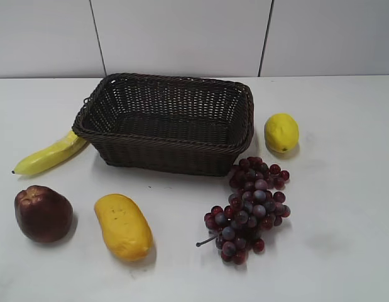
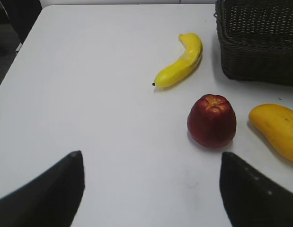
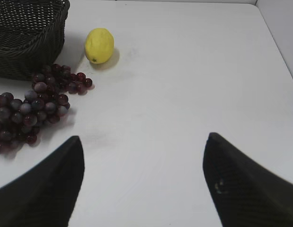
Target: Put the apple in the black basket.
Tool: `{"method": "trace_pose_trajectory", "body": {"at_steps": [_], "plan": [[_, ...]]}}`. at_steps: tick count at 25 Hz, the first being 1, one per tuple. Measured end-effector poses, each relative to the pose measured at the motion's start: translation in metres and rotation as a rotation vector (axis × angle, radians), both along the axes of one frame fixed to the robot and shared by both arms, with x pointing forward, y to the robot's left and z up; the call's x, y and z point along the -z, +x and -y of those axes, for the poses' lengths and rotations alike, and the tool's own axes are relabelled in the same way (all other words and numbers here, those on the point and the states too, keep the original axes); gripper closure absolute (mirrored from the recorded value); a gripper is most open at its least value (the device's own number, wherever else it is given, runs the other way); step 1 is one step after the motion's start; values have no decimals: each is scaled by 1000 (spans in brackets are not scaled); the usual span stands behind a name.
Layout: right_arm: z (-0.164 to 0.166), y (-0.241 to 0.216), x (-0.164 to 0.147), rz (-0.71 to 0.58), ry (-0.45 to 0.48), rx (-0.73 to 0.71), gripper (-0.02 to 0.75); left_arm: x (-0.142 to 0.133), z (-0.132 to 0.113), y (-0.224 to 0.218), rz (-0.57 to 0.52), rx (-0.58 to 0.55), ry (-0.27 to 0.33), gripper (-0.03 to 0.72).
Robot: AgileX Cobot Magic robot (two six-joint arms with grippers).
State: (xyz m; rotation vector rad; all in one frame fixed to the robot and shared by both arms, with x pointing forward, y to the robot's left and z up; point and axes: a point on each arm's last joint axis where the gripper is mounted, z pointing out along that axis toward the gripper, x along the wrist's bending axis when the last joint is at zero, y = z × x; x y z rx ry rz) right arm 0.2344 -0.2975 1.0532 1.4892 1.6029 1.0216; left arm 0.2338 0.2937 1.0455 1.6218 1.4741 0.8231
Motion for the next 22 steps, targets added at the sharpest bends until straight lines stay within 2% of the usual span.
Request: {"method": "trace_pose_trajectory", "body": {"at_steps": [18, 22], "plan": [[0, 0, 0, 0, 0, 0, 148, 0, 0, 0, -2, 1, -2, 28], [0, 0, 0, 0, 0, 0, 148, -2, 0, 9, -56, -2, 5, 32]]}}
